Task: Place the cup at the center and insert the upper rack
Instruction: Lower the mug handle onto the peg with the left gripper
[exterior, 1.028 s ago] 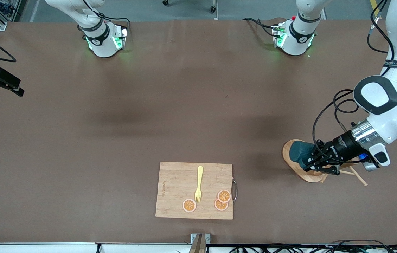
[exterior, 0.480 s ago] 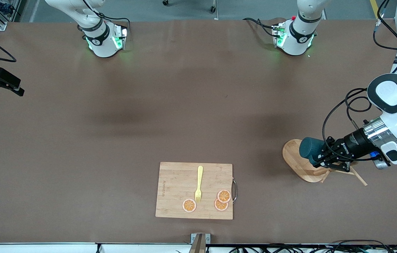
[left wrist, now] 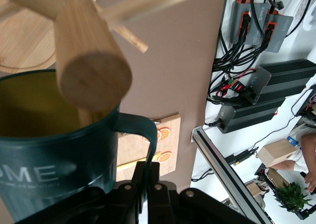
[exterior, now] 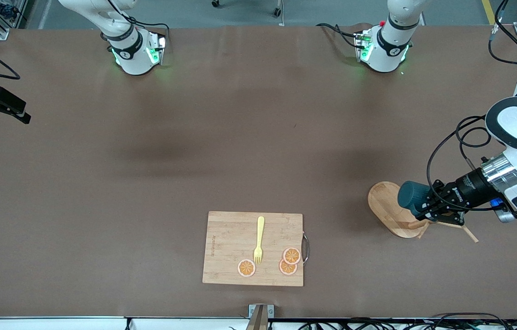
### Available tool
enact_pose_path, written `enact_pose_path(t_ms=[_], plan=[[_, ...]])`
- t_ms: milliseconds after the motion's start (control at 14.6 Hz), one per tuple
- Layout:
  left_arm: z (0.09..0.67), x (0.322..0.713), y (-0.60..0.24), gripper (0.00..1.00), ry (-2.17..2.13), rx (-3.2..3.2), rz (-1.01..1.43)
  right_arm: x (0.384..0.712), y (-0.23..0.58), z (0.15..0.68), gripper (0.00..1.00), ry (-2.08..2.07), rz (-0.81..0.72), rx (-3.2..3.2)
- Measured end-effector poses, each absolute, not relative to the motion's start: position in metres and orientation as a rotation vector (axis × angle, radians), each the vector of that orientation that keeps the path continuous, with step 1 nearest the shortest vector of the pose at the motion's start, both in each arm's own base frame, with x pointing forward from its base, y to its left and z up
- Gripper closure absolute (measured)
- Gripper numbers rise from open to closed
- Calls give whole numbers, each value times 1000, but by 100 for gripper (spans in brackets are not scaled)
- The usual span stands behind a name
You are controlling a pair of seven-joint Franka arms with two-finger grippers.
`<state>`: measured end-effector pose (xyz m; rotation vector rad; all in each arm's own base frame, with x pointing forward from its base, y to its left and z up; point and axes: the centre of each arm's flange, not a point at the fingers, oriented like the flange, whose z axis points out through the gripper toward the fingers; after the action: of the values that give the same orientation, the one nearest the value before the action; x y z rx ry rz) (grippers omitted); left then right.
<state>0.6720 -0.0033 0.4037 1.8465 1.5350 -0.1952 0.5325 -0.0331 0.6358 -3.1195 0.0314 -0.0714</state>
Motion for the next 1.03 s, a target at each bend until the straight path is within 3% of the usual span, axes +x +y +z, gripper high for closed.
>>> enact_pose_path(t_ms=[1028], plan=[[396, 677, 9, 92, 1505, 1858, -177, 532, -32, 635, 0, 29, -71, -3120]])
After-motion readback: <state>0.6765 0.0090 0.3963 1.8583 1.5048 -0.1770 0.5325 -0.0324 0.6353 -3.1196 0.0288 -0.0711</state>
